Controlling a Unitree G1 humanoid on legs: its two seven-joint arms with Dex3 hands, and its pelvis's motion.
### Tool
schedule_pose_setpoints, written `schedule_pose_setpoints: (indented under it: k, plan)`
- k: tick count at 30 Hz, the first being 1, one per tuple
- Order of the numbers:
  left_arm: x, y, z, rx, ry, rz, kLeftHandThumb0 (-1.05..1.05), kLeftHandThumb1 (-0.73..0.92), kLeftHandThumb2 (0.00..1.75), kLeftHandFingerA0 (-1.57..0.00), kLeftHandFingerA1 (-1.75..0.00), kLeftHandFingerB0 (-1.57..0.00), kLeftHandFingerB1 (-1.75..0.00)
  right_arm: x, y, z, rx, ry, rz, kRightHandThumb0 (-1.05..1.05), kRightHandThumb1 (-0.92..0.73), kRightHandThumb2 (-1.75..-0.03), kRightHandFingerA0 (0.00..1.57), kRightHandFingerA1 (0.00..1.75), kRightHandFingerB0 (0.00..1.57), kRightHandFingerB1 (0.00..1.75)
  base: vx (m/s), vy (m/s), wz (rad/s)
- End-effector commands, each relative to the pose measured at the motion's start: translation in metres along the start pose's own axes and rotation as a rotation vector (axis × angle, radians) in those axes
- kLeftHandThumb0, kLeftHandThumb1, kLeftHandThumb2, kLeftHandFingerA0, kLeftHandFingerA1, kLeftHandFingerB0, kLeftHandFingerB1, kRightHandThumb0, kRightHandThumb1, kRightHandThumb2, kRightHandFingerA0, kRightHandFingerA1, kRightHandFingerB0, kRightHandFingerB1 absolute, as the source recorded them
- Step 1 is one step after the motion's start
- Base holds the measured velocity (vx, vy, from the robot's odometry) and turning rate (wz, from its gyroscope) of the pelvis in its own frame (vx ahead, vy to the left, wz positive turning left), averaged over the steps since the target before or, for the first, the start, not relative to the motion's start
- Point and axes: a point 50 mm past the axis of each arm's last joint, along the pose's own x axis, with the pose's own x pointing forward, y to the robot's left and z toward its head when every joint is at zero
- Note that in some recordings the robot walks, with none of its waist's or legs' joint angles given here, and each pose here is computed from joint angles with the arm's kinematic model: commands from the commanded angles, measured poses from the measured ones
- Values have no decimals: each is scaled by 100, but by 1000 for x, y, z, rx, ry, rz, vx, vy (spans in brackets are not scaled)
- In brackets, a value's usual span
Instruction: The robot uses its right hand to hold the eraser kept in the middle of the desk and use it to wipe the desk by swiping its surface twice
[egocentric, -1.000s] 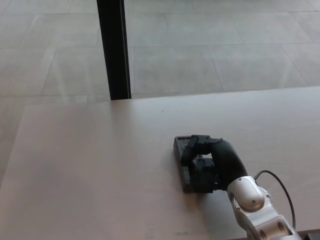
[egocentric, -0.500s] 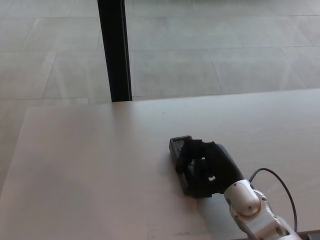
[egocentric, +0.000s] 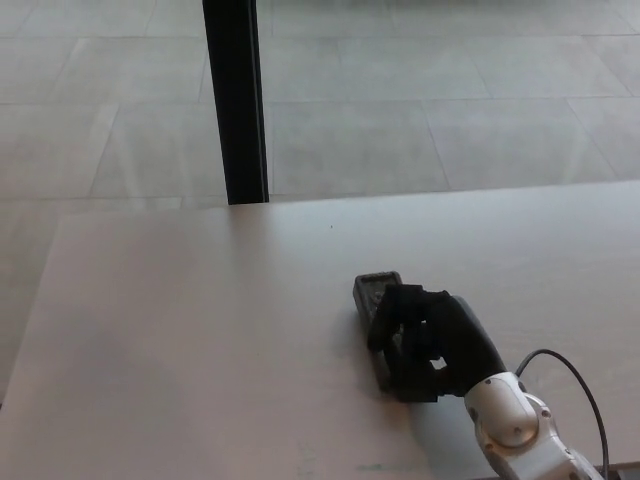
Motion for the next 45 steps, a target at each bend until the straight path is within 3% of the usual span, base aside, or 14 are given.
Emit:
schedule_pose_setpoints:
  k: [1, 5, 6, 7, 17, 19, 21, 27, 28, 30, 36, 37, 38, 45]
  plan:
    - [1, 1, 9, 28, -49, 3, -72, 82, 64, -46, -95, -45, -73, -45, -10, -83, -28, 412, 22, -23, -44, -138, 95, 175, 80, 171, 0, 0, 0]
    - [2, 2, 12, 25, -62, 0, -76, 63, 101, -48, -84, -43, -71, -40, -37, -83, -64, 450, -37, -23, -47, -126, 96, 175, 80, 173, 0, 0, 0]
    - [2, 2, 13, 25, -62, 3, -76, 63, 101, -48, -84, -43, -71, -40, -40, -82, -72, 447, -37, -23, -47, -126, 96, 175, 80, 173, 0, 0, 0]
    - [2, 1, 13, 19, -64, 4, -73, 84, 65, -46, -95, -45, -75, -38, -43, -81, -69, 448, -45, -27, -46, -129, 98, 175, 76, 175, 0, 0, 0]
    - [7, -6, 23, 9, -89, 0, -76, 83, 65, -43, -95, -42, -73, -43, -101, -84, -96, 499, -168, -30, -48, -117, 104, 175, 67, 174, 0, 0, 0]
    - [7, -8, 25, 13, -101, -2, -78, 64, 99, -43, -81, -42, -72, -50, -113, -87, -99, 507, -203, -34, -57, -103, 107, 175, 69, 167, 0, 0, 0]
    - [6, -7, 25, 11, -101, 2, -76, 85, 65, -41, -92, -40, -73, -52, -116, -88, -104, 515, -207, -34, -62, -96, 103, 175, 67, 169, 0, 0, 0]
    - [7, -5, 24, 12, -93, 5, -75, 86, 65, -41, -89, -39, -70, -73, -142, -100, -81, 582, -305, -36, -65, -99, 104, 175, 83, 158, 0, 0, 0]
    - [7, -4, 24, 10, -89, 5, -76, 64, 101, -45, -79, -43, -70, -81, -149, -104, -69, 588, -326, -38, -74, -87, 105, 175, 76, 165, 0, 0, 0]
    - [6, -4, 24, 7, -91, 5, -75, 86, 66, -41, -86, -39, -71, -92, -158, -111, -41, 619, -377, -37, -69, -85, 103, 175, 69, 161, 0, 0, 0]
    - [5, -3, 22, 9, -95, 13, -77, 86, 68, -45, -100, -42, -79, -120, -172, -126, -13, 692, -447, -39, -72, -84, 100, 175, 68, 157, 0, 0, 0]
    - [4, -2, 22, 11, -98, 9, -73, 69, 116, -51, -85, -43, -73, -125, -175, -128, -3, 706, -463, -38, -71, -86, 99, 175, 69, 155, 0, 0, 0]
    - [5, -2, 23, 9, -97, 12, -78, 86, 66, -41, -94, -41, -76, -127, -176, -129, 3, 715, -476, -41, -78, -76, 99, 175, 62, 160, 0, 0, 0]
    - [4, 0, 22, 18, -93, 25, -78, 86, 67, -43, -95, -41, -74, -133, -177, -133, 86, 729, -557, -38, -79, -71, 92, 175, 63, 130, 0, 0, 0]
